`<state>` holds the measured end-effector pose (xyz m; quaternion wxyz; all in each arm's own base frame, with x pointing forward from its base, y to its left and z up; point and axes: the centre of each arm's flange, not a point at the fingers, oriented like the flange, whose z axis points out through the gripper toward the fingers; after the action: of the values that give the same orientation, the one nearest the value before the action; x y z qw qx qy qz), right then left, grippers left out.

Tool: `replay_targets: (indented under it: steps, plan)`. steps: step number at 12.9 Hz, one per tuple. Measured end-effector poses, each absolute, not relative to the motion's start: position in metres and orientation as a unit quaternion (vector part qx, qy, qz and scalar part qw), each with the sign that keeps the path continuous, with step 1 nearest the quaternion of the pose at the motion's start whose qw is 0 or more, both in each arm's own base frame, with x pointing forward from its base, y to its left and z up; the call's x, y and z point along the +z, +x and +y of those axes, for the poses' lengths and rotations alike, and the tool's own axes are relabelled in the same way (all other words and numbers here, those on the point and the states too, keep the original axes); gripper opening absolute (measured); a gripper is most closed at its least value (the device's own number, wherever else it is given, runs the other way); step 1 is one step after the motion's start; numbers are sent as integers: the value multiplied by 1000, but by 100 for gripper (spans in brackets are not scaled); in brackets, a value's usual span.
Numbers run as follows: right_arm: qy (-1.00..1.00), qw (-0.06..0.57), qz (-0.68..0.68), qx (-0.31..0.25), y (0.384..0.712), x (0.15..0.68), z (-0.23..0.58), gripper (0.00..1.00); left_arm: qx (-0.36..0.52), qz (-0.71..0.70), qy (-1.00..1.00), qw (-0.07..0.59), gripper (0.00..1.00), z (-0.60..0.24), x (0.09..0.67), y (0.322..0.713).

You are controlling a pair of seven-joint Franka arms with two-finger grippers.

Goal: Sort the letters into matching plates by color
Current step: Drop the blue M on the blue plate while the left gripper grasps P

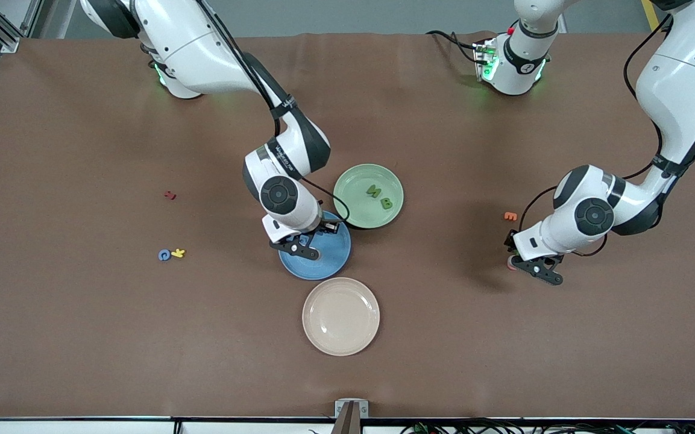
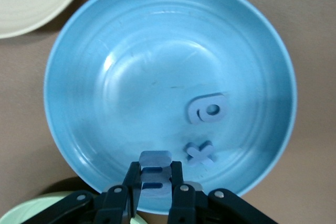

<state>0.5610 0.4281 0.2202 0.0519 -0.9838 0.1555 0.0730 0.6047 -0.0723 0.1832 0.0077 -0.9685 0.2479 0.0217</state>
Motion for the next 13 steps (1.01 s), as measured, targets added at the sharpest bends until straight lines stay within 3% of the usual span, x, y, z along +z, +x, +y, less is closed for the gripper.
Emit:
replay_targets:
  steps: [3, 4, 7, 9, 13]
  plan:
    - [-984, 54, 156, 70, 564, 222, 430, 31, 21, 250, -968, 4, 64, -71, 176, 604]
    - [-984, 54, 156, 69, 565, 223, 429, 41, 21, 249, -968, 3, 63, -71, 176, 604]
    - [-982, 50, 166, 71, 578, 230, 415, 74, 18, 248, -969, 4, 35, -70, 178, 607]
    - [-982, 36, 161, 94, 584, 253, 401, 97, 18, 248, -969, 4, 36, -70, 179, 607]
    - [-985, 33, 78, 150, 613, 351, 287, 100, 10, 247, -969, 5, 36, -70, 185, 612]
